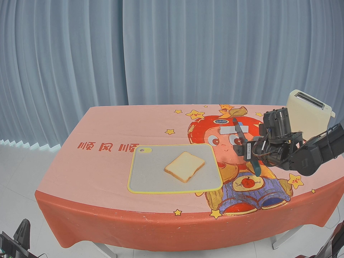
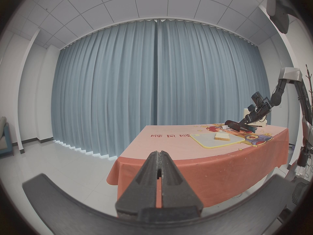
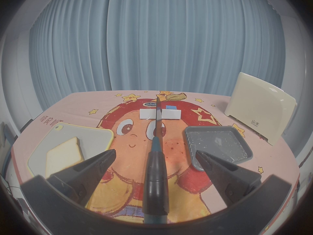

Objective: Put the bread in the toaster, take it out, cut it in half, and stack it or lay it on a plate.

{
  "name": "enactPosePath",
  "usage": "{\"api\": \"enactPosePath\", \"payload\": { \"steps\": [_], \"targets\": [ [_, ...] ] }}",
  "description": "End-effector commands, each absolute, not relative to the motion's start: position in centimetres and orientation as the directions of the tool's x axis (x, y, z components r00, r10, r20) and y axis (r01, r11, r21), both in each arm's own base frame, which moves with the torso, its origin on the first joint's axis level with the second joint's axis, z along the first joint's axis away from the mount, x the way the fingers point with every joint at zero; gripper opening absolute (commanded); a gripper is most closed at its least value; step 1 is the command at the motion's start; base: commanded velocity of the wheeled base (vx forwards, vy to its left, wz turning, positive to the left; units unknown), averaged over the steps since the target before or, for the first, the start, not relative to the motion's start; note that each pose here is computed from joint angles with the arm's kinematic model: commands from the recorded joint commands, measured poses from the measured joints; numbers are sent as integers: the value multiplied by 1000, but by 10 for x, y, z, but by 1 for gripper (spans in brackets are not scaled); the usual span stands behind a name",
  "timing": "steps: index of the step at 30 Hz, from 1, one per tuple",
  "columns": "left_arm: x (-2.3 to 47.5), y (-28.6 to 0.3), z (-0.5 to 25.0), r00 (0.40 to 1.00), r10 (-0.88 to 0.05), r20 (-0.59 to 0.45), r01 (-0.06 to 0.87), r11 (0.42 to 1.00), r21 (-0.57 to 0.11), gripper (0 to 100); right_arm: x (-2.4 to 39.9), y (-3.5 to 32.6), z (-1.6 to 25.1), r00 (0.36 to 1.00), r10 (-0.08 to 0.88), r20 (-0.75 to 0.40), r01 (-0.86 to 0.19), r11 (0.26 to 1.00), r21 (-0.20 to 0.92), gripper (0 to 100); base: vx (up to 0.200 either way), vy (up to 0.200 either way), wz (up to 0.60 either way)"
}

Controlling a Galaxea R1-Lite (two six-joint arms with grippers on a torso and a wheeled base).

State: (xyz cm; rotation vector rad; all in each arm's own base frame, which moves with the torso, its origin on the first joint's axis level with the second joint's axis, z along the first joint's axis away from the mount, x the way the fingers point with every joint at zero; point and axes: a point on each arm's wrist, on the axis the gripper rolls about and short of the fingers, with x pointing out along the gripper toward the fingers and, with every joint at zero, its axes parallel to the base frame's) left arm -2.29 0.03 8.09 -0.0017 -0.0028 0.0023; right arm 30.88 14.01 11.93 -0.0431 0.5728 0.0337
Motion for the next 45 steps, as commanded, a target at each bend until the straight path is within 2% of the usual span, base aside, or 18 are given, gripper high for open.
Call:
{"api": "enactPosePath", "payload": {
  "steps": [1, 36, 37, 45],
  "targets": [
    [-22, 0, 76, 1000, 2, -11, -2, 1000, -1, 0, 309, 142, 115, 833, 19, -553, -47, 998, -37, 100, 0, 0, 0],
    [-22, 0, 76, 1000, 3, -11, -3, 1000, -3, 0, 312, 142, 103, 818, -1, -576, -39, 998, -56, 100, 0, 0, 0],
    [-22, 0, 76, 1000, 2, -11, -2, 1000, -3, 0, 312, 142, 103, 817, -3, -577, -37, 998, -57, 0, 0, 0, 0],
    [-22, 0, 76, 1000, 2, -11, -2, 1000, -1, 0, 310, 143, 102, 815, 0, -580, -41, 997, -58, 0, 0, 0, 0]
  ]
}}
